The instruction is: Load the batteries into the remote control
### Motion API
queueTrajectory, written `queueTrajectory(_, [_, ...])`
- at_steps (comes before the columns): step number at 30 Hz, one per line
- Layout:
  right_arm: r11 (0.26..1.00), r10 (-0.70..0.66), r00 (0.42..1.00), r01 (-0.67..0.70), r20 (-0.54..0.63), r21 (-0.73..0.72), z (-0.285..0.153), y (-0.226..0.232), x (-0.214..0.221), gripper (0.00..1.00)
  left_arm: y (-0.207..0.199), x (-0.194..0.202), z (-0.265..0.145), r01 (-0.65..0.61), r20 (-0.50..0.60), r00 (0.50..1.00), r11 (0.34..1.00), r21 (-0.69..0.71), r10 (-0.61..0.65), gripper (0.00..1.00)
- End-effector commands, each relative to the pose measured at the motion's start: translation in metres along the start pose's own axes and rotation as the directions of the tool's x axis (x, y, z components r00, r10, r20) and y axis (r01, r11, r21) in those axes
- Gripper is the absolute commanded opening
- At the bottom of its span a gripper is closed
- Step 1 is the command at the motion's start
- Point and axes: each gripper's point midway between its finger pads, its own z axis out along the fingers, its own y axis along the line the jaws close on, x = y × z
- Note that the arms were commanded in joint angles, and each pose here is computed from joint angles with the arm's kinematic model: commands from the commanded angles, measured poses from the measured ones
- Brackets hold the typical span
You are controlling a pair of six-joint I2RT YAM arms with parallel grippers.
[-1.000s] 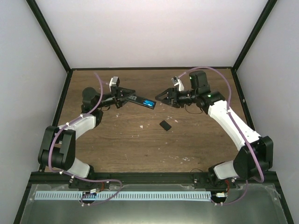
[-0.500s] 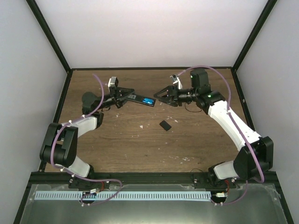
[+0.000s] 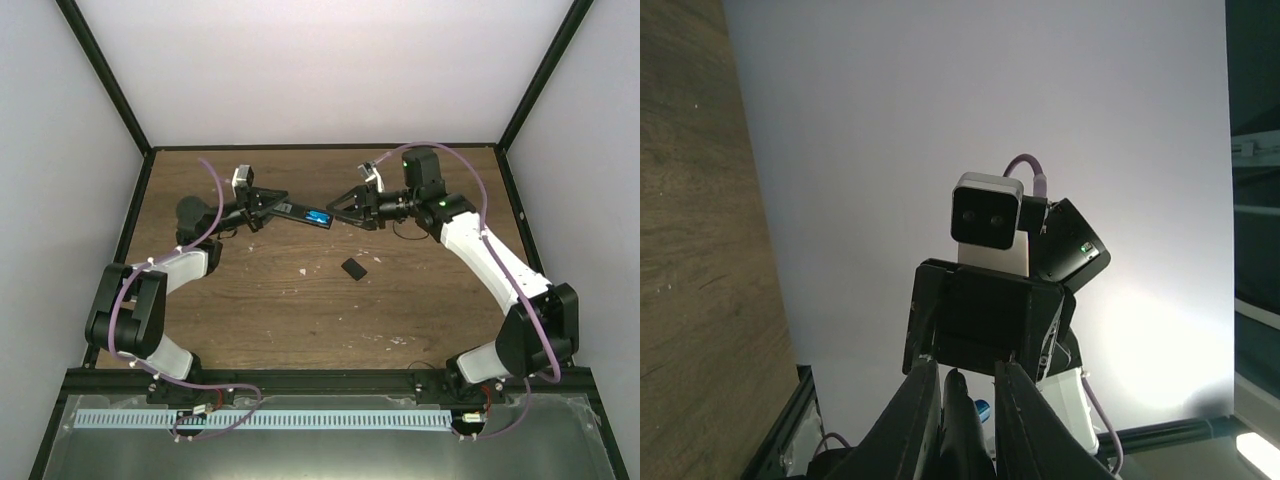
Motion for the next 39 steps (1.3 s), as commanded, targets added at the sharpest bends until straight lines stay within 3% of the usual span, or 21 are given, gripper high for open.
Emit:
queueTrajectory(1, [0.997, -0.065, 0.998, 0.065, -0.012, -0.045, 0.002, 0.019, -0.004, 0.50, -0.009, -0.002, 0.004, -0.050, 0.002, 0.999, 0.998, 0.023, 0.050, 0.00])
queueTrajectory(39, [0.995, -0.077, 0.994, 0.072, -0.072, -0.069, 0.017, 0.013, -0.008, 0.24, 0.008, -0.006, 0.013, -0.074, -0.037, 0.997, 0.996, -0.043, 0.072, 0.00])
